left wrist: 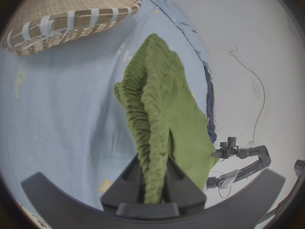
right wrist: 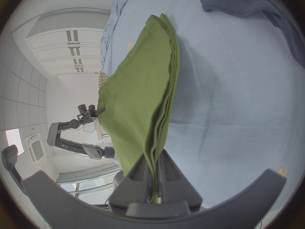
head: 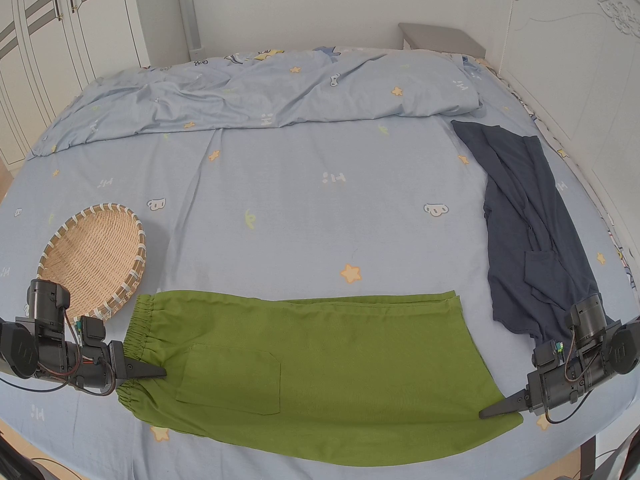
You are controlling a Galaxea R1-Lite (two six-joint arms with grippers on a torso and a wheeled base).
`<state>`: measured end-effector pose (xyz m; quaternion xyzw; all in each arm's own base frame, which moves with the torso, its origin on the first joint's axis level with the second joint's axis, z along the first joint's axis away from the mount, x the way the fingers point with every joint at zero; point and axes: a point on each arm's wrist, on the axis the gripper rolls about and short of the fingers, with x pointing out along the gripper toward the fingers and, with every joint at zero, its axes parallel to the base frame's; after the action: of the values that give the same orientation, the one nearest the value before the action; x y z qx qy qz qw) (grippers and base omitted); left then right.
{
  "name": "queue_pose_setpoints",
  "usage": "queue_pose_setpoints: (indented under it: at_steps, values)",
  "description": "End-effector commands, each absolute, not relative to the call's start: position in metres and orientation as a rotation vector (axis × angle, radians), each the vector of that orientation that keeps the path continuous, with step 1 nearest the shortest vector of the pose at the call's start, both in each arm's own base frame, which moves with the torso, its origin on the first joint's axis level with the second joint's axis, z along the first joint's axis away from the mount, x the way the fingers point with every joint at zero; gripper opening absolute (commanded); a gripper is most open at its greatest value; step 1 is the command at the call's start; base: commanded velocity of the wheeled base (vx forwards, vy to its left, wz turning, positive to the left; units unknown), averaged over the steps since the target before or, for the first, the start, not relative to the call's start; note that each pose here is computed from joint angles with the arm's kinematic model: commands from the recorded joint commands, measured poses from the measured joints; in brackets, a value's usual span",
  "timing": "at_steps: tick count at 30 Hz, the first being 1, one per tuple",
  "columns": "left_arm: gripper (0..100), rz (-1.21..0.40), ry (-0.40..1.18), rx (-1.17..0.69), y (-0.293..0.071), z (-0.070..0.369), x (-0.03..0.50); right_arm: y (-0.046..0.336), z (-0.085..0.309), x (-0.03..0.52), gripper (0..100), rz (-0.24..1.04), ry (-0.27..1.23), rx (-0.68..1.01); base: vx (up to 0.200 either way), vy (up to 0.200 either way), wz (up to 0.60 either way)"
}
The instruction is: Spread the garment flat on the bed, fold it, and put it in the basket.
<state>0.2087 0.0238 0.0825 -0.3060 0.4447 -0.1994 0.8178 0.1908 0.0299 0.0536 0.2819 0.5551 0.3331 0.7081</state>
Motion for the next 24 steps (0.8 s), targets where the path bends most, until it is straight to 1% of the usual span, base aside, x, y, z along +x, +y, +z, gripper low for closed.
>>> queue_pose_setpoints:
  at_steps: [1, 2, 5, 10, 13, 15, 16, 17, 18, 19, 22, 23, 24]
  values:
    - [0, -0.404, 0.937, -0.659, 0.029, 0.083, 0.206, 0.03, 0.053, 0.187, 0, 0.74, 1.232, 0.624, 0.0, 0.0, 0.0]
    - [0, -0.403, 0.934, -0.659, 0.029, 0.083, 0.206, 0.03, 0.052, 0.187, 100, 0.74, 1.234, 0.624, 0.0, 0.0, 0.0]
    - [0, -0.405, 0.93, -0.657, 0.03, 0.083, 0.205, 0.03, 0.048, 0.19, 100, 0.735, 1.253, 0.632, 0.0, 0.0, 0.0]
    - [0, -0.401, 0.93, -0.654, 0.029, 0.084, 0.204, 0.029, 0.047, 0.192, 100, 0.731, 1.243, 0.633, 0.0, 0.0, 0.0]
    - [0, -0.397, 0.883, -0.631, 0.029, 0.096, 0.201, 0.027, 0.057, 0.196, 100, 0.73, 1.177, 0.616, 0.0, 0.0, 0.0]
    - [0, -0.397, 0.832, -0.61, 0.03, 0.108, 0.196, 0.024, 0.082, 0.199, 100, 0.731, 1.066, 0.579, 0.0, 0.0, 0.0]
    - [0, -0.398, 0.825, -0.607, 0.03, 0.11, 0.195, 0.024, 0.086, 0.199, 100, 0.729, 1.05, 0.575, 0.0, 0.0, 0.0]
    - [0, -0.402, 0.786, -0.576, 0.027, 0.124, 0.193, 0.025, 0.107, 0.199, 100, 0.719, 0.979, 0.556, 0.0, 0.0, 0.0]
    - [0, -0.402, 0.786, -0.576, 0.027, 0.124, 0.193, 0.025, 0.107, 0.199, 100, 0.719, 0.979, 0.556, 0.0, 0.0, 0.0]
    - [0, -0.389, 0.759, -0.534, 0.024, 0.144, 0.195, 0.027, 0.133, 0.203, 100, 0.707, 0.905, 0.56, 0.0, 0.0, 0.0]
    - [0, -0.394, 0.803, -0.449, 0.002, 0.171, 0.202, 0.035, 0.168, 0.206, 100, 0.724, 0.833, 0.568, 0.0, 0.0, 0.0]
    - [0, -0.394, 0.803, -0.449, 0.002, 0.171, 0.202, 0.035, 0.168, 0.206, 100, 0.724, 0.833, 0.568, 0.0, 0.0, 0.0]
    - [0, -0.378, 0.829, -0.413, -0.006, 0.177, 0.201, 0.038, 0.177, 0.204, 100, 0.728, 0.819, 0.568, 0.0, 0.0, 0.0]
